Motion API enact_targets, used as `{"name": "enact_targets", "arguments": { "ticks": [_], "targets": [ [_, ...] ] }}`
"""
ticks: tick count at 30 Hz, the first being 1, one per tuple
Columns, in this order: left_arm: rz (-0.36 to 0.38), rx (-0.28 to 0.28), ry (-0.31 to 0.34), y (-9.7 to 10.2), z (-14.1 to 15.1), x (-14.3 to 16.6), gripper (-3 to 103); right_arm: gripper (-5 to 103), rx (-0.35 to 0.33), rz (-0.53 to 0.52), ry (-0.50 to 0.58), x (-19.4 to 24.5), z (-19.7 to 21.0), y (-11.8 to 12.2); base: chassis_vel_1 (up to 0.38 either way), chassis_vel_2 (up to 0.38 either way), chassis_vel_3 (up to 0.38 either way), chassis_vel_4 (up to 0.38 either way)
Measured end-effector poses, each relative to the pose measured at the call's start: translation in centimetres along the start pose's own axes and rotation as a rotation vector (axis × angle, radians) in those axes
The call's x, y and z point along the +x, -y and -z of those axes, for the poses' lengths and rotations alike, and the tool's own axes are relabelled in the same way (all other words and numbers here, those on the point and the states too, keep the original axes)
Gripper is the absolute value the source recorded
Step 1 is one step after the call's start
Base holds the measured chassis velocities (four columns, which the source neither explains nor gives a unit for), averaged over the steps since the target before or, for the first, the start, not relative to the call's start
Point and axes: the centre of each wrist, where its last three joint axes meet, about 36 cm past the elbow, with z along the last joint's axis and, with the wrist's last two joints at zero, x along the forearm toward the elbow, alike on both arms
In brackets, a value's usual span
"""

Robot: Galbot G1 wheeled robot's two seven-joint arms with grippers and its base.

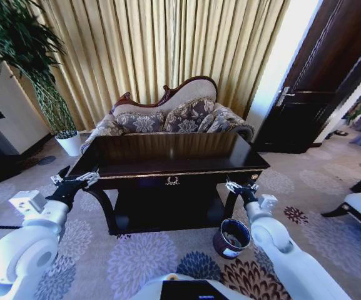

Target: Move to the front of the table and place the trash on the table into the trash bin.

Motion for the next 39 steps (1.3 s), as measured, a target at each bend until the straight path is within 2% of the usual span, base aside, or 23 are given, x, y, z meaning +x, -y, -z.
{"name": "enact_targets", "arguments": {
  "ticks": [5, 9, 20, 28, 34, 39],
  "targets": [
    [0.003, -0.037, 0.031, 0.1, -0.3, 0.1, 100, 100, -0.012, 0.033, 0.047, 1.7, 2.2, -1.4, 0.0, 0.0, 0.0, 0.0],
    [-0.001, -0.043, 0.038, 0.1, -0.4, 0.1, 100, 100, -0.018, 0.047, 0.063, 2.5, 3.0, -1.8, 0.0, 0.0, 0.0, 0.0],
    [-0.029, -0.077, 0.017, 0.0, -0.3, 0.2, 100, 100, -0.005, 0.071, 0.078, 3.5, 4.0, -2.2, 0.0, 0.0, 0.0, 0.0],
    [-0.048, -0.078, 0.007, 0.2, -0.3, 0.1, 100, 100, -0.003, 0.094, 0.063, 4.1, 4.1, -2.7, 0.0, 0.0, 0.0, 0.0],
    [-0.072, -0.062, -0.008, 0.6, -0.7, 0.0, 100, 100, -0.008, 0.105, 0.057, 4.6, 4.1, -3.0, 0.0, 0.0, 0.0, 0.0],
    [-0.064, -0.046, -0.034, 1.2, -1.3, 0.1, 100, 100, -0.009, 0.106, 0.057, 4.6, 4.1, -3.0, 0.0, 0.0, 0.0, 0.0]
  ]
}}
